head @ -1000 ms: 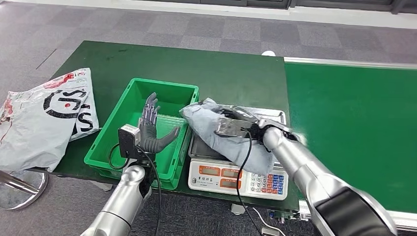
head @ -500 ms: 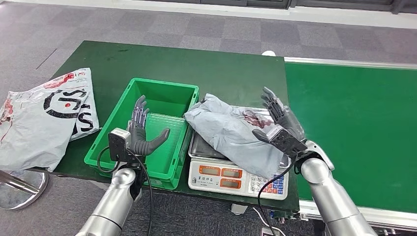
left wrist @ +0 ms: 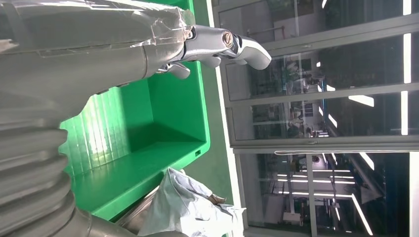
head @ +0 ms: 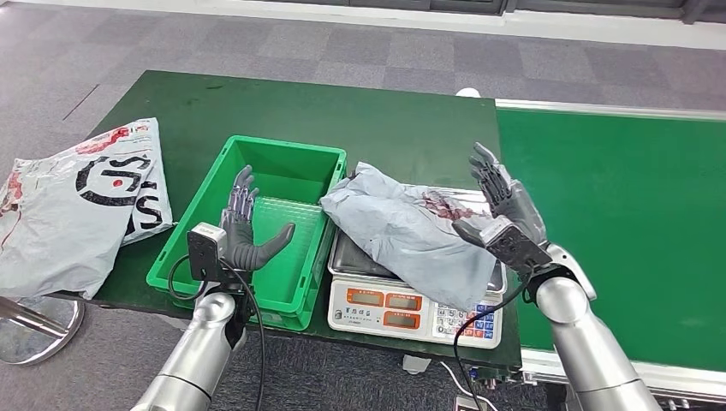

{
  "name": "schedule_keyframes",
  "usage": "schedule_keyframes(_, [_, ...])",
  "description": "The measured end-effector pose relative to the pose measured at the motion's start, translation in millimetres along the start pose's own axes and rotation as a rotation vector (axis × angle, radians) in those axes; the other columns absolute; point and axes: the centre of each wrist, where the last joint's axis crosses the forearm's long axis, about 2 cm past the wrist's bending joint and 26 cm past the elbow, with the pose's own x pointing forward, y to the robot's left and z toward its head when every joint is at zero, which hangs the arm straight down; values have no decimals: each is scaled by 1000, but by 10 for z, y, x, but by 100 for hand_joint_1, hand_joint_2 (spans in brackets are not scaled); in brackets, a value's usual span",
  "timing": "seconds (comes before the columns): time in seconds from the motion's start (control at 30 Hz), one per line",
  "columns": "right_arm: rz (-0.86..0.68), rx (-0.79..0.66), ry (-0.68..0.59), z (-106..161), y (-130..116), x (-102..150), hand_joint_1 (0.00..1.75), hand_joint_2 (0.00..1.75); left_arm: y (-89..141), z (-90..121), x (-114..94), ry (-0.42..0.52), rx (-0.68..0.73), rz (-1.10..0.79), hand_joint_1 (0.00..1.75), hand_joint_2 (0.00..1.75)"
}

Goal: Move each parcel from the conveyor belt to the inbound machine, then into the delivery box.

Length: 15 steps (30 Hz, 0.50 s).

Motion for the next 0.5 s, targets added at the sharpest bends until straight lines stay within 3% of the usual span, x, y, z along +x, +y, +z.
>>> schedule_keyframes(0.4, [25,-174,-136,257,-209,153,0,175,-3,31,17,-11,-21,1,0,175])
schedule_keyframes(0.5, [9,-310,-185,328,-300,167,0,175,-69,-111,156,-84,-65,29,0,175])
